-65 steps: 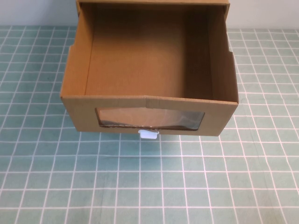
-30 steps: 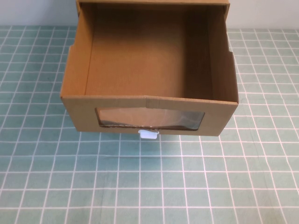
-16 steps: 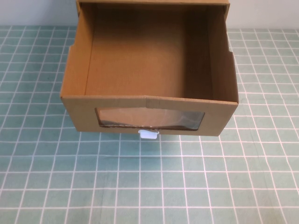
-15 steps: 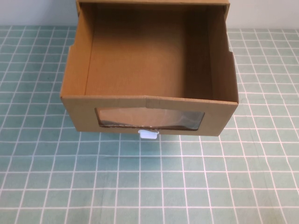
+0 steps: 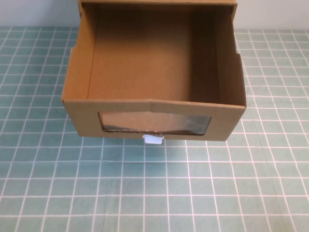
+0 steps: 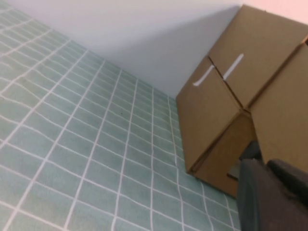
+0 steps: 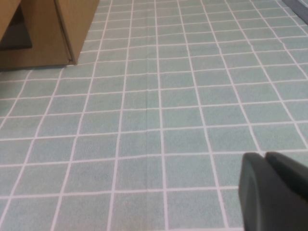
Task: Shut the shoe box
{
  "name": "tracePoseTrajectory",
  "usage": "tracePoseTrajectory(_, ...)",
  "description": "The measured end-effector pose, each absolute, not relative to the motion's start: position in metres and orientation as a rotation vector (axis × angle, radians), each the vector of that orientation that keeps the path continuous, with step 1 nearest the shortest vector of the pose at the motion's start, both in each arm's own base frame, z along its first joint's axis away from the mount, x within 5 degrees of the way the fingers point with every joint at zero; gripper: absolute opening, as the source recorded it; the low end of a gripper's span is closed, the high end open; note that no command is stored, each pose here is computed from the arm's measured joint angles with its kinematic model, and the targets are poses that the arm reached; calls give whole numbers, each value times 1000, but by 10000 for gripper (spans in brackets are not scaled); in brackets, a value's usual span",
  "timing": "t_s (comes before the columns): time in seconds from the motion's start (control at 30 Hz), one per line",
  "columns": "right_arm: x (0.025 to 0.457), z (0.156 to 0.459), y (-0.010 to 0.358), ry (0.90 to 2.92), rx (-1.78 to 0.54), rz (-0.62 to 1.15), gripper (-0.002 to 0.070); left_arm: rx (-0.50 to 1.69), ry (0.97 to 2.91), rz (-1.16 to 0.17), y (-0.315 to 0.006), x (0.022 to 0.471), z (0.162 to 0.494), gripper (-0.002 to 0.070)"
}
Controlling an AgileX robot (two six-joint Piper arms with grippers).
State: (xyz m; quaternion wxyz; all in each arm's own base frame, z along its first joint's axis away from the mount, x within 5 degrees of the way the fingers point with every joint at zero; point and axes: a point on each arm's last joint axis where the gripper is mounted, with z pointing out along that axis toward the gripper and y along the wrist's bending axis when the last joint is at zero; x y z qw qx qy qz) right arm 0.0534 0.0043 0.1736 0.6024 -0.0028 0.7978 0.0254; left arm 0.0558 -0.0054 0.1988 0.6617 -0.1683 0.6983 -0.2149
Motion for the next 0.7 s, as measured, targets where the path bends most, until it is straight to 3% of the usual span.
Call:
tracePoseTrajectory(0.13,53,174,4,1848,-7,59,-13,-335,1642,-459,-8,56,231,-5)
tracePoseTrajectory(0.33,53,174,4,1848,-7,59,-13,-164,1857,-348,-14,81,319,-5)
tracePoseTrajectory(0.53,53,174,4,1848,-7,59,-13,99,2038,-284,-25,151,384,-5)
tracePoseTrajectory(0.7,53,174,4,1848,-7,59,-13,286,2021,-312,-38,226,418,-5)
